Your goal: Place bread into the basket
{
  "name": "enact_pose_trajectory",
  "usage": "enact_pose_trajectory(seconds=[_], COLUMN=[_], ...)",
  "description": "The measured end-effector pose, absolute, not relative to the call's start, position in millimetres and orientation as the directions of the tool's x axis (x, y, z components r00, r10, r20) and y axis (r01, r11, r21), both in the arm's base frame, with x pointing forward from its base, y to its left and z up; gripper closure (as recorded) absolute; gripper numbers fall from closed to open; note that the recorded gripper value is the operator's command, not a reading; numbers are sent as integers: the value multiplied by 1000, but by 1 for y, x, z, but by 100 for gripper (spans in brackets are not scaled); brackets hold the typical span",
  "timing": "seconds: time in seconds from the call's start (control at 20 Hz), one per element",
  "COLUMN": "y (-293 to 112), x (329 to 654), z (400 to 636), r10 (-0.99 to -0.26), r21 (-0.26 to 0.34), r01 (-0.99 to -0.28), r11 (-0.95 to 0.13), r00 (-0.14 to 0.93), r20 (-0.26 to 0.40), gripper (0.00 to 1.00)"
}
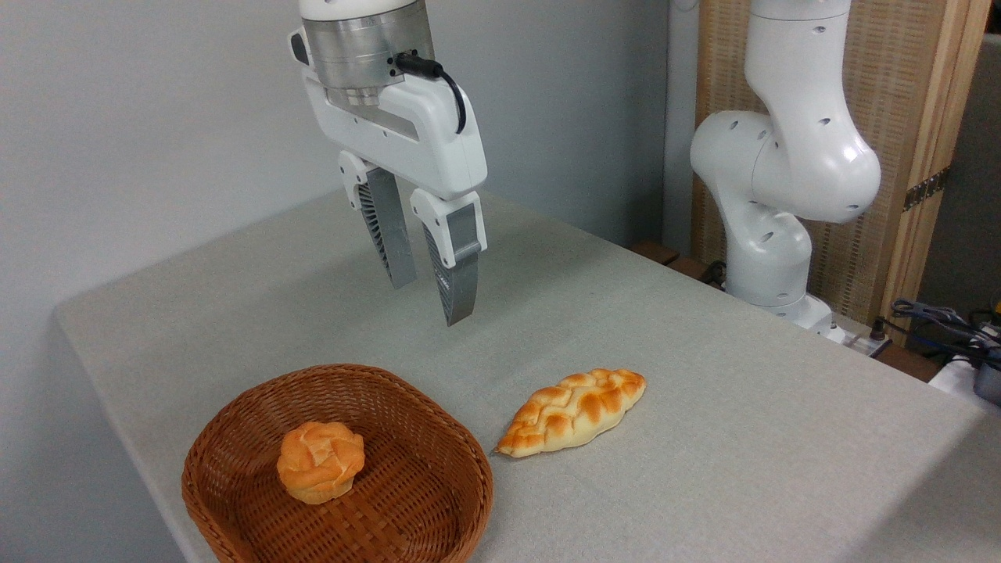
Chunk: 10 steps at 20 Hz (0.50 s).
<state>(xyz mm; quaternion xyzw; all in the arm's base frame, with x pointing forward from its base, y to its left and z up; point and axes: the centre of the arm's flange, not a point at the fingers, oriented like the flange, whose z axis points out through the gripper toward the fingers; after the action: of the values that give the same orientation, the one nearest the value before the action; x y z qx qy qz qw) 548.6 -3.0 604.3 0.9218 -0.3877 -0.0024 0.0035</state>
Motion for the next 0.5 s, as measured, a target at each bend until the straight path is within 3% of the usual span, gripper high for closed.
enact_pose_trajectory(seconds=[0.35, 0.5], y=[1, 3], x=[545, 535], z=[591, 567], r10=[-710, -714], r21=[29, 51], r01=[-709, -712], r11=[-704, -700], r00=[704, 699], r20=[-22, -47], gripper=[0, 0])
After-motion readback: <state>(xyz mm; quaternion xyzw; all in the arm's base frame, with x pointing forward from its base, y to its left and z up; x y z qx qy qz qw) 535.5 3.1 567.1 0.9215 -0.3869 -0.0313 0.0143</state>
